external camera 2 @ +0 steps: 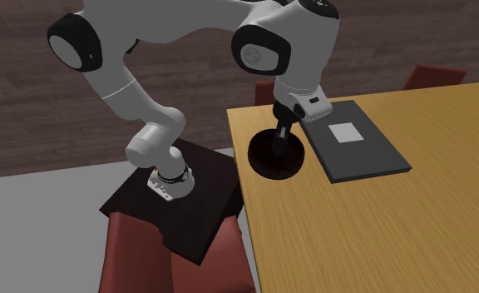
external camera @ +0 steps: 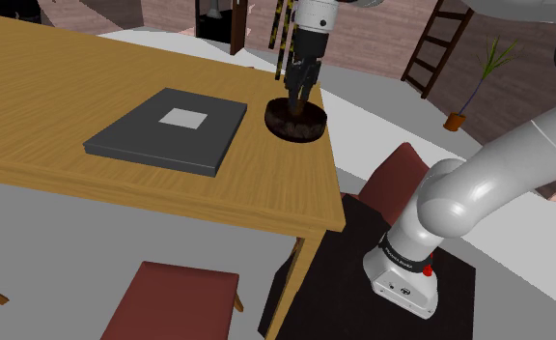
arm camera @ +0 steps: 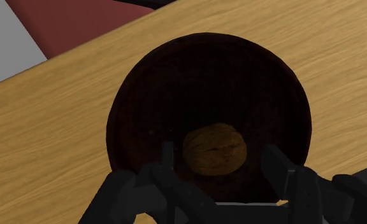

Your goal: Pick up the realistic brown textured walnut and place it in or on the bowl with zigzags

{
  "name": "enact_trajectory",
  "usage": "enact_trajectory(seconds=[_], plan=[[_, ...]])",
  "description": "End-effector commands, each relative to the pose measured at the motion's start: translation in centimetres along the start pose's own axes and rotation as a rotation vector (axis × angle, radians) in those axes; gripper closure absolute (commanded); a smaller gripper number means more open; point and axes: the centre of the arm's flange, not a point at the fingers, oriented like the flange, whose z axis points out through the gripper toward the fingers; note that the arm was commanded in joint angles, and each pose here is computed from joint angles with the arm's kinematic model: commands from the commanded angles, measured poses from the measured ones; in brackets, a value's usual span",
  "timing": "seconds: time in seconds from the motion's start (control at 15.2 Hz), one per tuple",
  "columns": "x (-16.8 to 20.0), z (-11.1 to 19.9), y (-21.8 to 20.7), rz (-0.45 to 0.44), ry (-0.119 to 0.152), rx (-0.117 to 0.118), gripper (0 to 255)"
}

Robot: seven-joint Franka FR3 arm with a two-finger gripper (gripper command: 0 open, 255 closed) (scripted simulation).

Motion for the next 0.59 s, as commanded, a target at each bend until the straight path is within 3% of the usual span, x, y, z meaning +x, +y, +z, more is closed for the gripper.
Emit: enact_trajectory(seconds=[0.0, 0.26, 0.53], plan=[[0.0, 0.0, 0.0, 0.000, 0.000, 0.000, 0], [0.0, 0.0, 0.0, 0.000, 0.000, 0.000, 0], [0.0, -5.0, 0.0, 0.000, 0.000, 0.000, 0]])
